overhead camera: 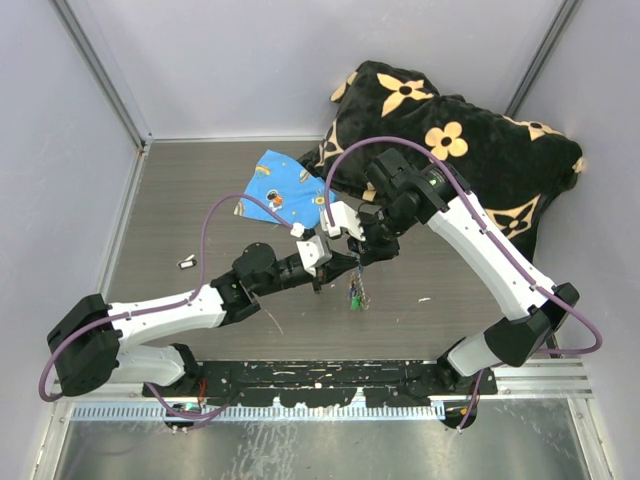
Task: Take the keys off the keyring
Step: Remove the key from the keyring.
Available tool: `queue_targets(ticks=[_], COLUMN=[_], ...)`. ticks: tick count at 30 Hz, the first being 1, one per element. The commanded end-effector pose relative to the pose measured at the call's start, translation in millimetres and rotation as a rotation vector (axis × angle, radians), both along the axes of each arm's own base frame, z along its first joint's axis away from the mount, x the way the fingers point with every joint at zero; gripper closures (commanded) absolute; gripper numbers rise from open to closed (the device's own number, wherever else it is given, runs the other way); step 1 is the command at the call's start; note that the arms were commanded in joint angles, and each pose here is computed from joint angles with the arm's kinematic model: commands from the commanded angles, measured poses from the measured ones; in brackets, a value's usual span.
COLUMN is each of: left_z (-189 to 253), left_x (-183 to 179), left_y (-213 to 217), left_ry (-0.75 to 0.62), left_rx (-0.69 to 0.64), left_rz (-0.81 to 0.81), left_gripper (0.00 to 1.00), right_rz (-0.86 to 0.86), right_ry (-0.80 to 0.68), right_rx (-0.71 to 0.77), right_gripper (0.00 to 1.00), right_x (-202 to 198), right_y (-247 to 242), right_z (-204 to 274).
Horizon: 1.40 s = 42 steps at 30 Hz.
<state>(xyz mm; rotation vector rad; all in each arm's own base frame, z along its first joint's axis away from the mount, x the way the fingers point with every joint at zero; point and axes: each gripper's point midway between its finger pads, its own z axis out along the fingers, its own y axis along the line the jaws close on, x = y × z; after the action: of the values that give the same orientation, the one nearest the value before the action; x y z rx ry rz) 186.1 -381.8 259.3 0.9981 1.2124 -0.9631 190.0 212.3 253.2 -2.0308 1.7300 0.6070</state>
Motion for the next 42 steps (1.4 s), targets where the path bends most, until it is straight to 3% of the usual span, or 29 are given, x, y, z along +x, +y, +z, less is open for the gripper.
queue_targets(ticks=[1, 4, 11, 19, 25, 42], left_z=[42, 50, 81, 119, 140, 155], left_x=[-3, -4, -12, -25, -29, -27], left_y=[8, 16, 38, 53, 61, 53], left_ry=[-0.042, -0.034, -0.006, -0.022, -0.027, 0.001], left_rx=[-0.099, -0.141, -0.300, -0.401, -0.444, -0.486], left_rz=[0.015, 0.023, -0.015, -0.076, -0.090, -0.122], left_gripper=[1.00, 1.00, 1.00, 1.00, 1.00, 1.00], right_rz=[0.007, -0.020, -0.058, -0.049, -0.042, 0.012], right_ry=[-0.008, -0.005, 0.063, 0.166, 0.139, 0.266], right_rx=[0.108, 0.153, 0.324, 0.491, 0.548, 0.694], right_gripper=[0.72, 0.57, 0.44, 0.43, 0.41, 0.40], right_x=[-7, -4, -13, -25, -9, -4], right_y=[10, 7, 5, 10, 9, 25], right_z=[24, 34, 62, 85, 88, 85])
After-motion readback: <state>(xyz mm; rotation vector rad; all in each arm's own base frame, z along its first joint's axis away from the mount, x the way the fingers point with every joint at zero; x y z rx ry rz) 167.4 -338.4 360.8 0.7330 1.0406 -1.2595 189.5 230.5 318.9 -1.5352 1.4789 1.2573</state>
